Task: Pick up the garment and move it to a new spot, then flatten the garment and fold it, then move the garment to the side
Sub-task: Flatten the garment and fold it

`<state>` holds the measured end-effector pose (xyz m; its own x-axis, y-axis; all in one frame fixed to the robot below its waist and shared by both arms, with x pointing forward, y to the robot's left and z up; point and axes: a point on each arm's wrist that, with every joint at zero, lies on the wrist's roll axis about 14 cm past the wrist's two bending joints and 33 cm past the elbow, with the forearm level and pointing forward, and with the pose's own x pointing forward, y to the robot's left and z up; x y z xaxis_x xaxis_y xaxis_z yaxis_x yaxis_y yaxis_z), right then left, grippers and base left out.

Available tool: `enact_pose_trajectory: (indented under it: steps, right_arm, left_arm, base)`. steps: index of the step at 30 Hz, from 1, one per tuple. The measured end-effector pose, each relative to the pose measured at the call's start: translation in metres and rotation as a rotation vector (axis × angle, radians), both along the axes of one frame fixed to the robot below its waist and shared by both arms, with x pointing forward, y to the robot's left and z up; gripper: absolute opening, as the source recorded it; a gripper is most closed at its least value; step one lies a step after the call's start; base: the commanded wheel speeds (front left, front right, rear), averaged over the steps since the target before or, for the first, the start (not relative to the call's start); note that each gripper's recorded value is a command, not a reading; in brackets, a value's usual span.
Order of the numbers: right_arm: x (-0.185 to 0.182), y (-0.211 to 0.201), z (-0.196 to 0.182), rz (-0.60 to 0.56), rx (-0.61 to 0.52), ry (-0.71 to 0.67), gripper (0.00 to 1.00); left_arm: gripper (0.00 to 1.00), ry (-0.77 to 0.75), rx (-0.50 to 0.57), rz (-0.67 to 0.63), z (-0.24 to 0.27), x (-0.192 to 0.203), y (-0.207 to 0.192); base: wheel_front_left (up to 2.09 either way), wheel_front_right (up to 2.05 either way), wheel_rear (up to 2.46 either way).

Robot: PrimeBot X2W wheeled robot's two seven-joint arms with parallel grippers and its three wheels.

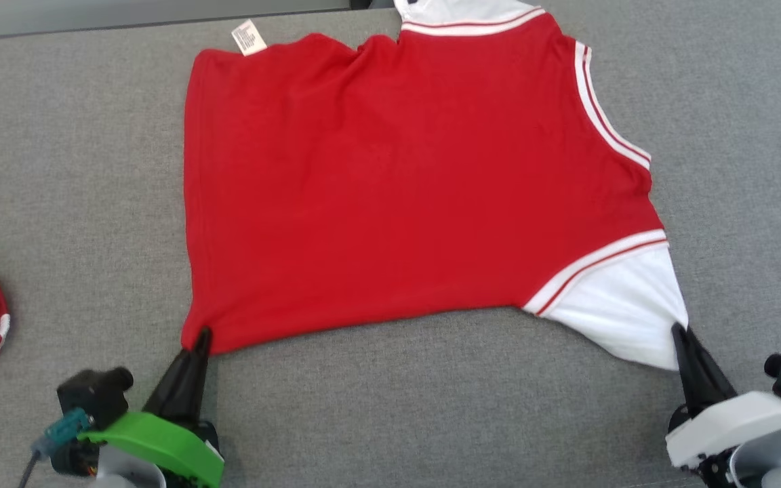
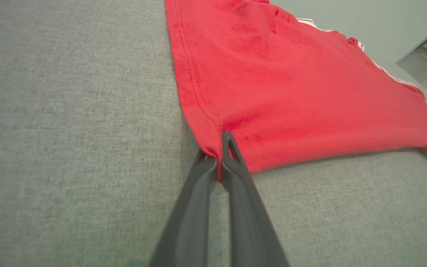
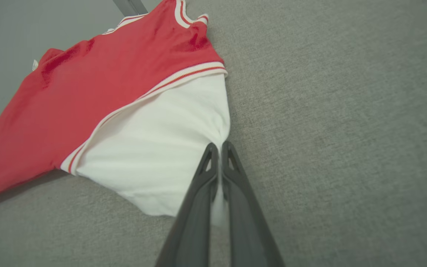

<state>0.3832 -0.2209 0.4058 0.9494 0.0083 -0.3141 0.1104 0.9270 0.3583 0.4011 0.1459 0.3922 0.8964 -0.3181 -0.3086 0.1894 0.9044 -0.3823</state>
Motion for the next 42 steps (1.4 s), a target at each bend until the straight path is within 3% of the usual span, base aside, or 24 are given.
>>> enact_pose_trajectory:
  steps: [8,13,20,26,33,42]
  right_arm:
    - [-0.066,-0.007,-0.027,-0.035,0.014,0.097,0.00]
    - [-0.070,-0.012,-0.016,-0.053,0.028,0.057,0.00]
    - [-0.004,0.006,0.064,0.036,0.078,-0.206,0.00]
    - [0.043,0.017,0.109,0.140,0.035,-0.296,0.00]
    - [0.082,0.030,0.092,0.209,-0.025,-0.203,0.00]
    - [0.113,0.048,0.064,0.246,-0.061,-0.124,0.00]
  left_arm:
    - [0.00,0.107,-0.066,0.149,-0.020,-0.073,-0.005]
    - [0.00,0.124,-0.095,0.178,-0.018,-0.091,-0.009]
    - [0.00,0.095,-0.064,0.105,0.013,-0.058,-0.008]
    - [0.00,0.079,0.016,0.044,0.038,-0.021,0.001]
    - [0.00,0.104,0.053,0.020,0.049,0.020,0.004]
    - [0.00,0.239,0.118,-0.047,0.019,0.044,-0.005]
  base:
    - [0.00,0.00,0.00]
    - [0.00,0.00,0.00]
    - [0.00,0.00,0.00]
    - [0.00,0.00,0.00]
    - [0.00,0.00,0.00]
    - [0.00,0.00,0.00]
